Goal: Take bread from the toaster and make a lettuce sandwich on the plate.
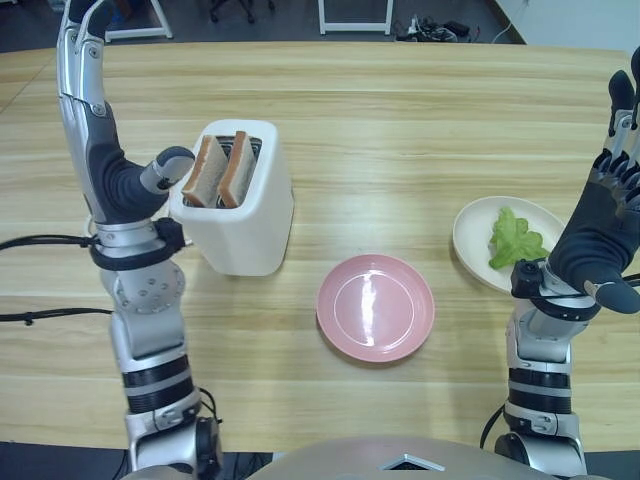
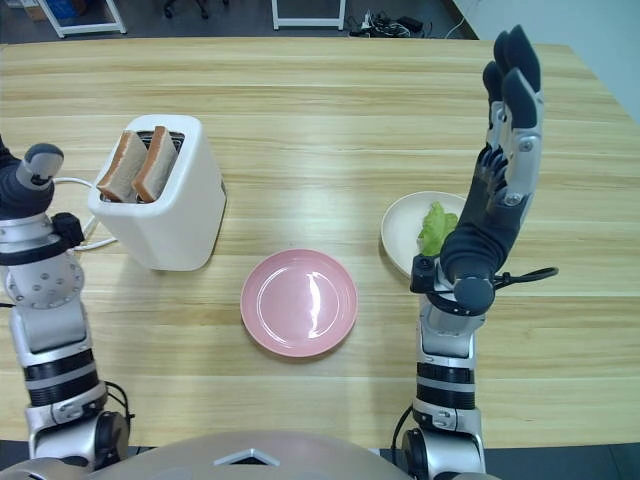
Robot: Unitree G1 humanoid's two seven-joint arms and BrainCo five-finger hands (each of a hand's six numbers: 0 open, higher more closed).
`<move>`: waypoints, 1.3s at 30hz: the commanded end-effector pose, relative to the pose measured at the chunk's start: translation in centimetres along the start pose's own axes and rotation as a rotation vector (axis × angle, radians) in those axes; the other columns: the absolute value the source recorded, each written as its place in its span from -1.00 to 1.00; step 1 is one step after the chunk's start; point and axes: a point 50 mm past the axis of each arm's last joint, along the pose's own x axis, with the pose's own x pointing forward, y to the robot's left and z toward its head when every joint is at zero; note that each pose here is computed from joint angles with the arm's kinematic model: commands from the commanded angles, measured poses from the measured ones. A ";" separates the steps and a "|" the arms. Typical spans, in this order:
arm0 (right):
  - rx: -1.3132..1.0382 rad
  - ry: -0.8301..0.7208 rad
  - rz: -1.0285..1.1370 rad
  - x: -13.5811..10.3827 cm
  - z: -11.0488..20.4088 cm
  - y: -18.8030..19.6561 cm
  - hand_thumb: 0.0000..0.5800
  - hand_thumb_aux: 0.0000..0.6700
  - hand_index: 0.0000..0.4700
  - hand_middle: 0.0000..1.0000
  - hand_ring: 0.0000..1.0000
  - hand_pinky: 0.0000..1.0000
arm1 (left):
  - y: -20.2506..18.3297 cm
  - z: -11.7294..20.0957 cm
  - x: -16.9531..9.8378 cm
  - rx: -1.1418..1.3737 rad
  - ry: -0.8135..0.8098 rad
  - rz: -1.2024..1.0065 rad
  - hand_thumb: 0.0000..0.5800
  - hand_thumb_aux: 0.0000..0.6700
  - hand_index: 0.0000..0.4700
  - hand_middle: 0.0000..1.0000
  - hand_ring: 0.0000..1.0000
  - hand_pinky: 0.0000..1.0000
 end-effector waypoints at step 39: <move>-0.068 0.048 0.014 -1.9 0.0 -0.5 -1.00 -1.00 -1.00 -1.00 -1.00 -1.00 | -4.8 -8.6 -5.9 0.181 0.428 -0.686 1.00 1.00 1.00 -1.00 -1.00 -1.00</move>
